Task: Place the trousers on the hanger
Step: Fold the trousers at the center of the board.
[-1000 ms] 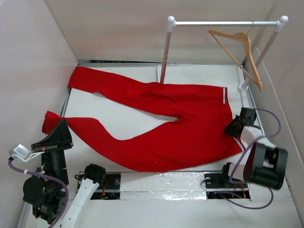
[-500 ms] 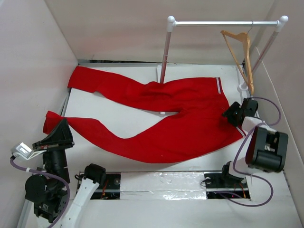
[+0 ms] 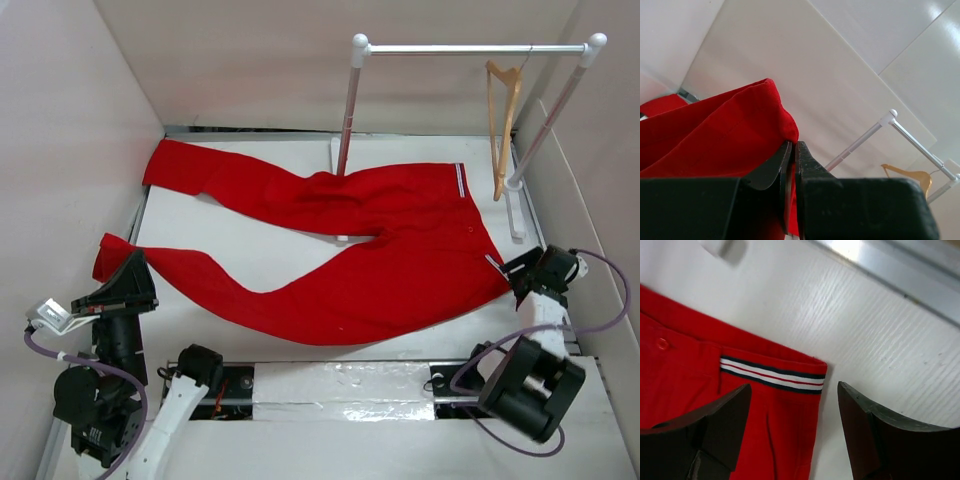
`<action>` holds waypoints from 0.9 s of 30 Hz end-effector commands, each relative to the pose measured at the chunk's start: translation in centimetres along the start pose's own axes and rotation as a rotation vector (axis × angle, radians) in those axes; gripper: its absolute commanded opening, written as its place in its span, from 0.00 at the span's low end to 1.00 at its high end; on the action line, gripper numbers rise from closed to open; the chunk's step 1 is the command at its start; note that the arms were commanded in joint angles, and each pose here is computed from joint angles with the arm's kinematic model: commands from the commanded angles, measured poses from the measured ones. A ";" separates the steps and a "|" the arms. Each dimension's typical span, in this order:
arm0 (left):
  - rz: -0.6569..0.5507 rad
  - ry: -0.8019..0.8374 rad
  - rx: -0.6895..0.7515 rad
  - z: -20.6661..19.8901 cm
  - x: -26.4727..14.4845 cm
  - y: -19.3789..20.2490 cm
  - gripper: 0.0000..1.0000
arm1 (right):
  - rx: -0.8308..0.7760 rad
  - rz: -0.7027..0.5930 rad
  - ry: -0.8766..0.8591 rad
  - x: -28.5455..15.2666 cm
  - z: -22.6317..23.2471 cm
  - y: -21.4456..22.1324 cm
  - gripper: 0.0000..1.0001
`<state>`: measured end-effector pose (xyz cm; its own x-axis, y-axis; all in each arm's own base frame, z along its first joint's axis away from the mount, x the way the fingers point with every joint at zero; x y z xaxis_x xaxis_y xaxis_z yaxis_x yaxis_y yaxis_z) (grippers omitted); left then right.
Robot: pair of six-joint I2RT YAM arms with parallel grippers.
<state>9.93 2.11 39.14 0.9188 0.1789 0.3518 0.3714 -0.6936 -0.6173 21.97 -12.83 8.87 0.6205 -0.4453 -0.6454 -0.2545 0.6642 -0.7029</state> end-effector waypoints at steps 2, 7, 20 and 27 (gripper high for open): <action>-0.086 0.058 -0.048 -0.9 -0.8 -2.4 0.00 | -0.044 0.127 -0.061 1.4 1.1 0.6 0.76; -0.082 0.051 -0.044 -0.9 -0.7 -2.2 0.00 | -0.028 0.184 -0.088 2.6 1.8 0.8 0.64; -0.154 -0.029 -0.078 -0.2 -0.9 -4.4 0.00 | 0.071 -0.285 0.010 -11.4 0.8 -7.4 0.00; -0.140 -0.081 -0.061 -0.5 0.0 -5.2 0.00 | 0.070 -0.378 0.194 -16.3 -1.5 -9.3 0.00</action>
<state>8.37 4.54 40.69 0.8900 0.2907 0.3512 0.4486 -0.6961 -0.5606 16.02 -11.71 24.09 0.6395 -0.6559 -0.4010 -0.0047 0.5183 -0.8552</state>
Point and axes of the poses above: each gripper's point midway between its finger pads, its own x axis out along the fingers, its own z axis along the line the jaws close on, y = z × x, the point moved 3 cm from there along -x, back along the fingers, and after that the axes turned 6 degrees about -x, right-handed, at the moved point
